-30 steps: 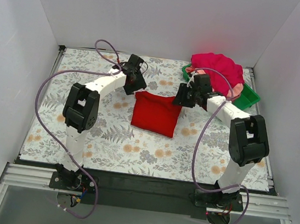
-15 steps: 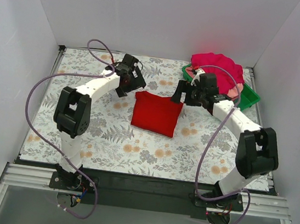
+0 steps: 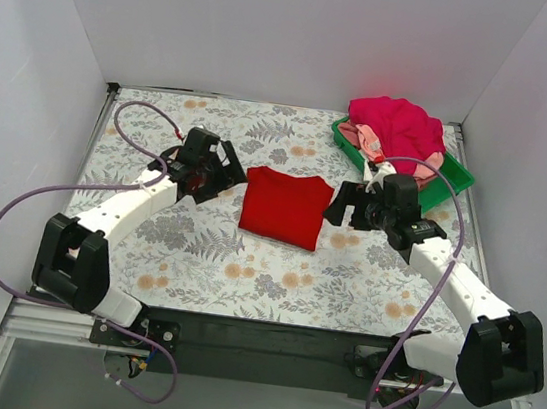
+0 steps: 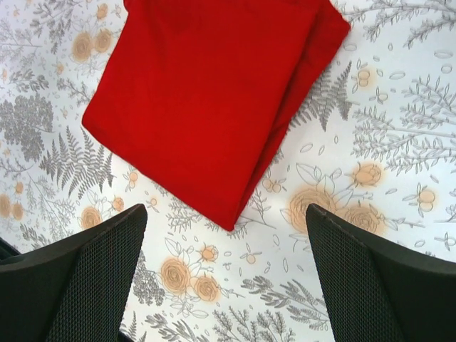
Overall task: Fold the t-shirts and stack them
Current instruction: Neatly place the folded tshirt to the corner
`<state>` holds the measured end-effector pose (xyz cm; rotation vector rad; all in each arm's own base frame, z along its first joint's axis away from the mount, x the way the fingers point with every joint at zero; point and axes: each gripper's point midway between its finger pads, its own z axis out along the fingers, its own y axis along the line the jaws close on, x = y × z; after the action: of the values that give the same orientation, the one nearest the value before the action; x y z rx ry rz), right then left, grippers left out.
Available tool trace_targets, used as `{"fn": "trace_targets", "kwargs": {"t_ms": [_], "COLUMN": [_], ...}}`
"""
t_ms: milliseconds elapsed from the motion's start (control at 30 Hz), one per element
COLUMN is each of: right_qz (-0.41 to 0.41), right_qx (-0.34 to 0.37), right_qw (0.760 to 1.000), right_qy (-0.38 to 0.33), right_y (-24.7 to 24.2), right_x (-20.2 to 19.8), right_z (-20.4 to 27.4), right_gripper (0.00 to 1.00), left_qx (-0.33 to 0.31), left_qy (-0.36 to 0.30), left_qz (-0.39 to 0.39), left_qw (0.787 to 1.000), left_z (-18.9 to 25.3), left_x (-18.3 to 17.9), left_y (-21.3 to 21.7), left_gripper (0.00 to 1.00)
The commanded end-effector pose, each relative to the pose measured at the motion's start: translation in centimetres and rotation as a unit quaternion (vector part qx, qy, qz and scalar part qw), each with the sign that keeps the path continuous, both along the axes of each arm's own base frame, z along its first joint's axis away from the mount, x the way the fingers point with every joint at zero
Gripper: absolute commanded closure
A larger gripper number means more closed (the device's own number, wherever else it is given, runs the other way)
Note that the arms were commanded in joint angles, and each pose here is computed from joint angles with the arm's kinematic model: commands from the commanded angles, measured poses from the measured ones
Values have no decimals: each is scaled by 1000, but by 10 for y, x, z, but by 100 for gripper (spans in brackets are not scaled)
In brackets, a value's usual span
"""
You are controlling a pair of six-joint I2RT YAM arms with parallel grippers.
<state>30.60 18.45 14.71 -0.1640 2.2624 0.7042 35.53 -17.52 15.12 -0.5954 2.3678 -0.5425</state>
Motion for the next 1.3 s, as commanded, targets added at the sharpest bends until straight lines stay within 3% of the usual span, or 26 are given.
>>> {"fn": "trace_targets", "kwargs": {"t_ms": [0,233,533,700,833,867,900,1067,1267], "right_qz": [-2,-3,1,3,5,4,5,9,-1], "right_qx": [15,19,15,11,5,4,2,-12,-41], "right_qw": [1000,1000,1000,1000,1000,1000,1000,1000,999], "right_qy": [-8,5,3,0,-2,-3,-4,-3,-7], "right_y": [-1,-6,-13,-15,-17,-18,-18,-21,-32], "right_x": [-9,-29,-45,-48,-50,-50,-50,-51,-53], "right_z": [1,-13,-23,-26,-28,-28,-28,-35,-42], "right_gripper": [2,2,2,2,2,2,2,2,2], "left_qx": [-19,-25,-13,-3,4,11,16,59,198], "left_qy": [-7,24,88,115,126,126,129,117,102], "left_qz": [-40,-98,-127,-139,-147,-146,-145,-159,-83], "left_qw": [999,995,988,984,981,981,981,979,971], "left_z": [-6,-42,-97,-123,-131,-132,-133,-128,-124], "left_x": [-7,0,15,17,15,14,13,9,9], "left_y": [-11,-32,-50,-58,-61,-60,-59,-50,13], "left_gripper": [6,6,31,50,77,92,99,100,100]}}
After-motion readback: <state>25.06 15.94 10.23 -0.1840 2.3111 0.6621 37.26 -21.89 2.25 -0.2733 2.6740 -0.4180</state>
